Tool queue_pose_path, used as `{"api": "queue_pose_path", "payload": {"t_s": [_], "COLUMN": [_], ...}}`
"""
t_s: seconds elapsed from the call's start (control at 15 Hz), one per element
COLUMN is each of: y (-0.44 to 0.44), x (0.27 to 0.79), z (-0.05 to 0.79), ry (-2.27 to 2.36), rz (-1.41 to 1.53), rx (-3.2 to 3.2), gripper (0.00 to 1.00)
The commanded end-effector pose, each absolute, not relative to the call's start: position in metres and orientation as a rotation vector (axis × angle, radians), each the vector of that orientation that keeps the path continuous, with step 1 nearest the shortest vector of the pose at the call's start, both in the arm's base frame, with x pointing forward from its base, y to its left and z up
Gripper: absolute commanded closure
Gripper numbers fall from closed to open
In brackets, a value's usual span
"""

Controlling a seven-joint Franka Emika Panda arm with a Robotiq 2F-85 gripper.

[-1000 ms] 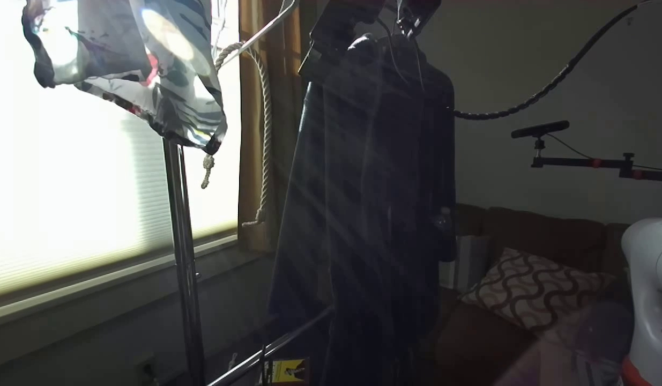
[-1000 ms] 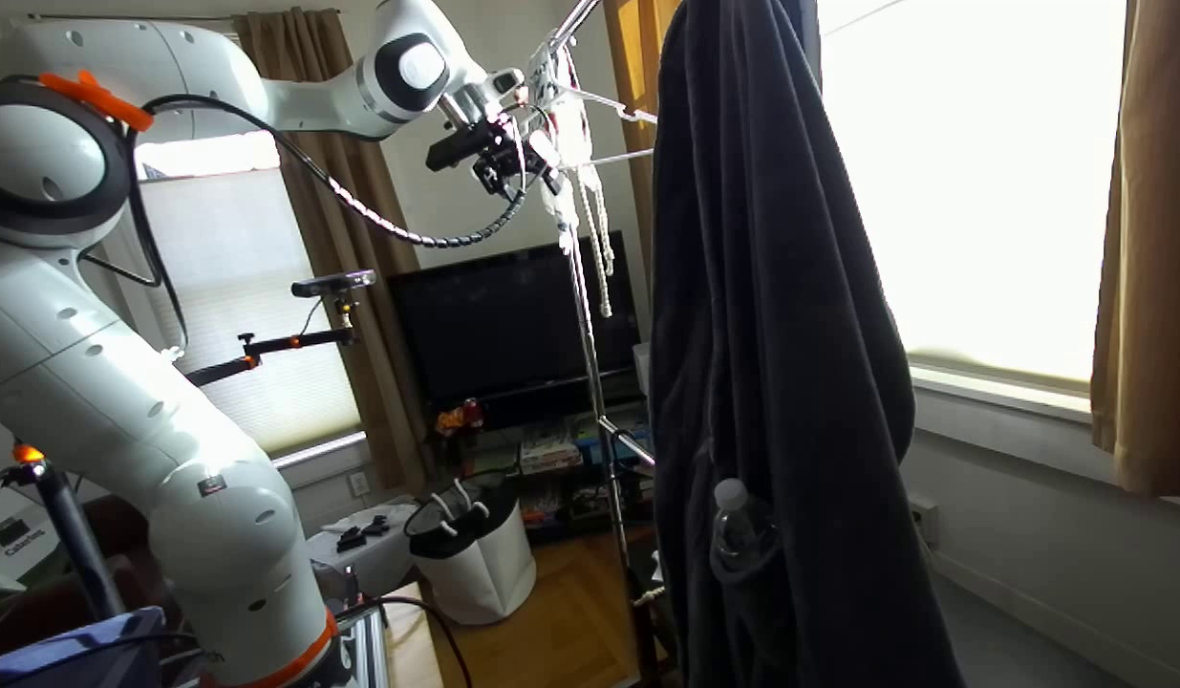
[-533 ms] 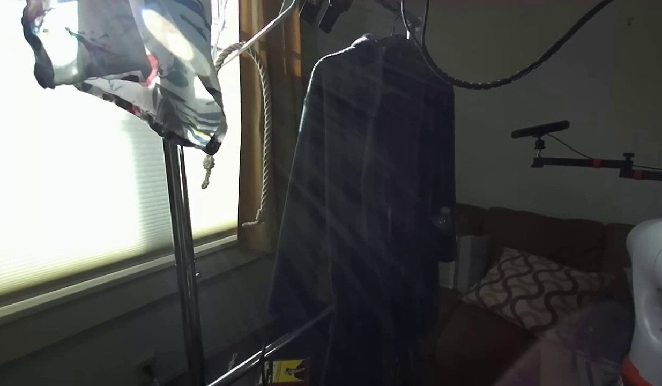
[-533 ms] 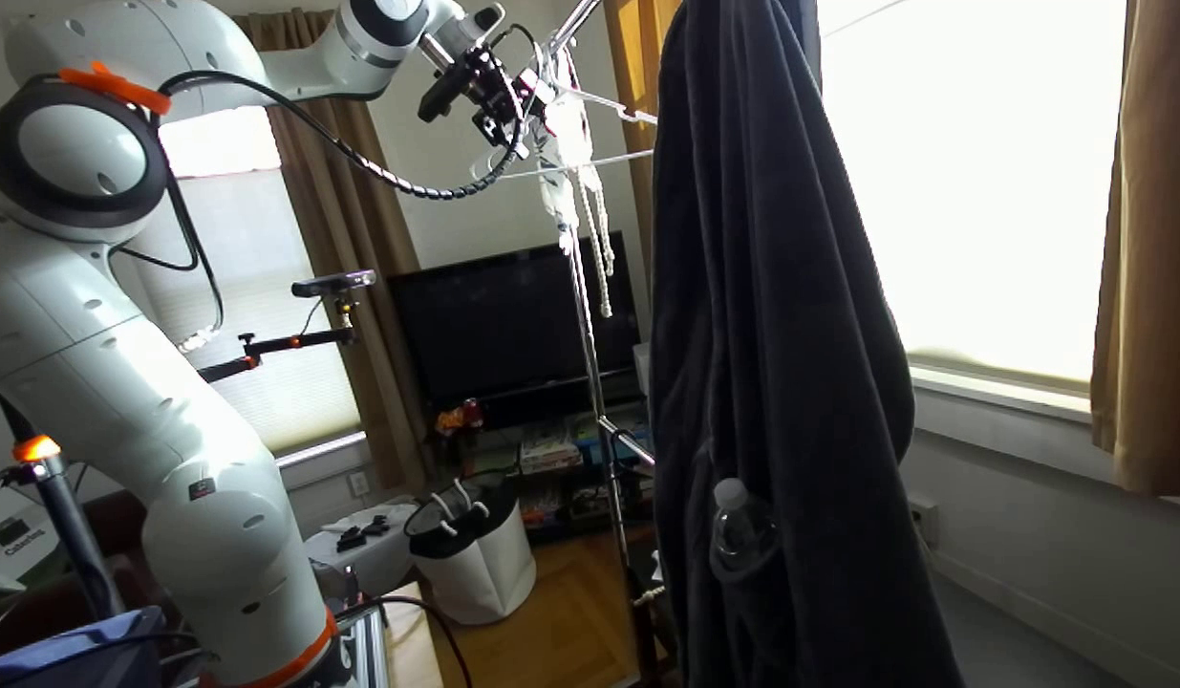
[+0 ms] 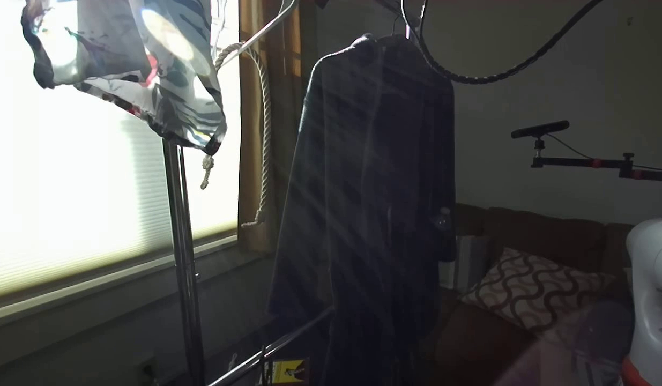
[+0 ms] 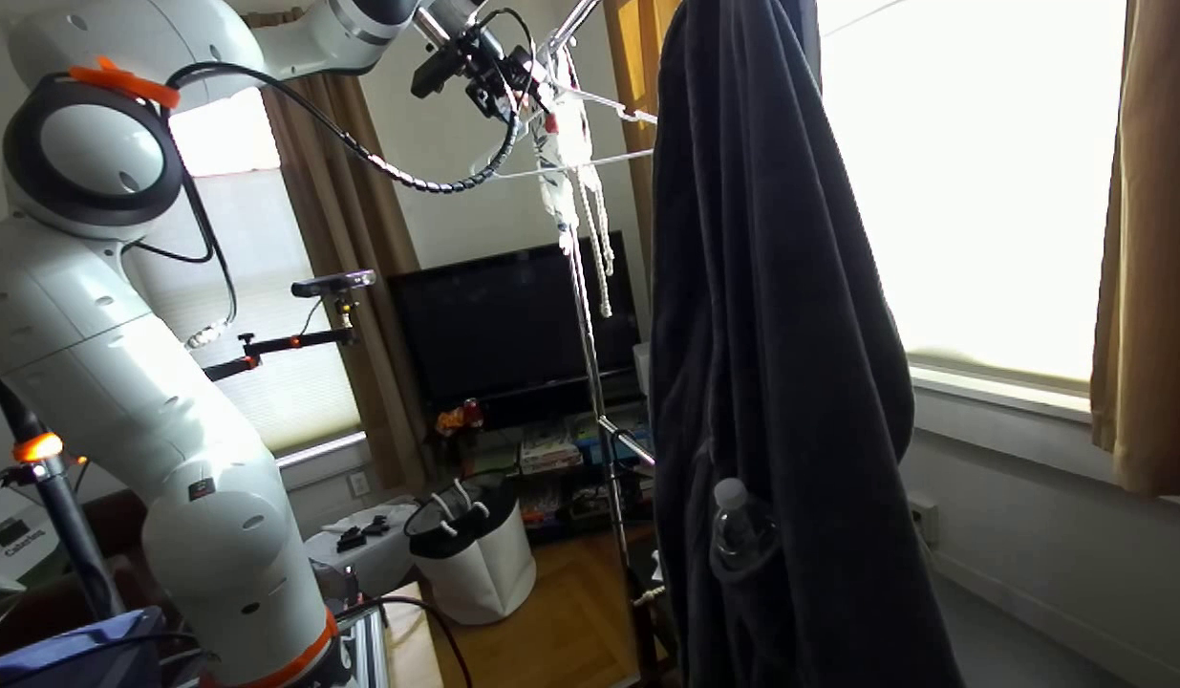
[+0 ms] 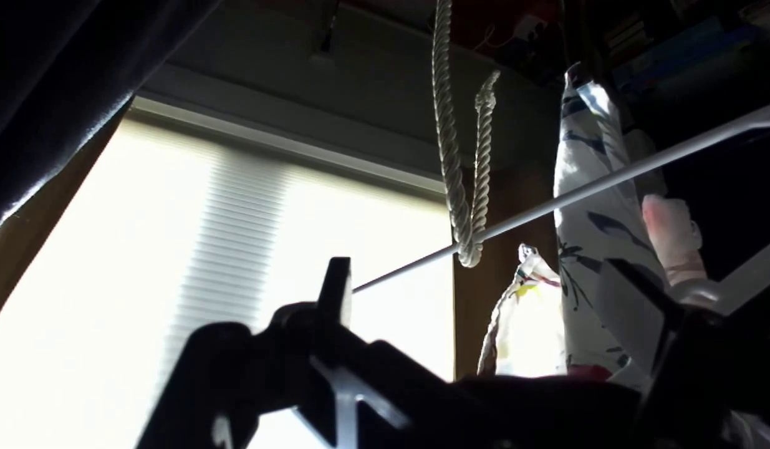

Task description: Remove the white coat hanger from the top railing and hook it on the bottom railing

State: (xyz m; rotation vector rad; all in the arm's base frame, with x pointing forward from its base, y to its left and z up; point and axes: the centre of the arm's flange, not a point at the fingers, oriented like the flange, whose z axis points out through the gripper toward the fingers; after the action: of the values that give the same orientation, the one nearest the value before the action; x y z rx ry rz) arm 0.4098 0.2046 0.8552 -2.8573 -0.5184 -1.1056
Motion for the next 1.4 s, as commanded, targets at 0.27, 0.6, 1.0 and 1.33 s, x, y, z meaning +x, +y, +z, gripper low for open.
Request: {"api": "queue_pose_path", "payload": {"t_s": [0.27, 0.6, 1.0, 1.33], "y": [0.23, 0.256, 0.281, 0.277], "x": [0.414, 0.429, 0.43, 0.432], "z": [0.874, 0.85, 0.859, 0.863], "ry": [-0.092, 0.224, 0.4, 0.541], "rz": [-1.048, -1.05, -1.189, -1.298], "rx": [-2.718, -2.666, -2.596, -2.611], "gripper": [0.0, 0.0, 0.11, 0.58]}}
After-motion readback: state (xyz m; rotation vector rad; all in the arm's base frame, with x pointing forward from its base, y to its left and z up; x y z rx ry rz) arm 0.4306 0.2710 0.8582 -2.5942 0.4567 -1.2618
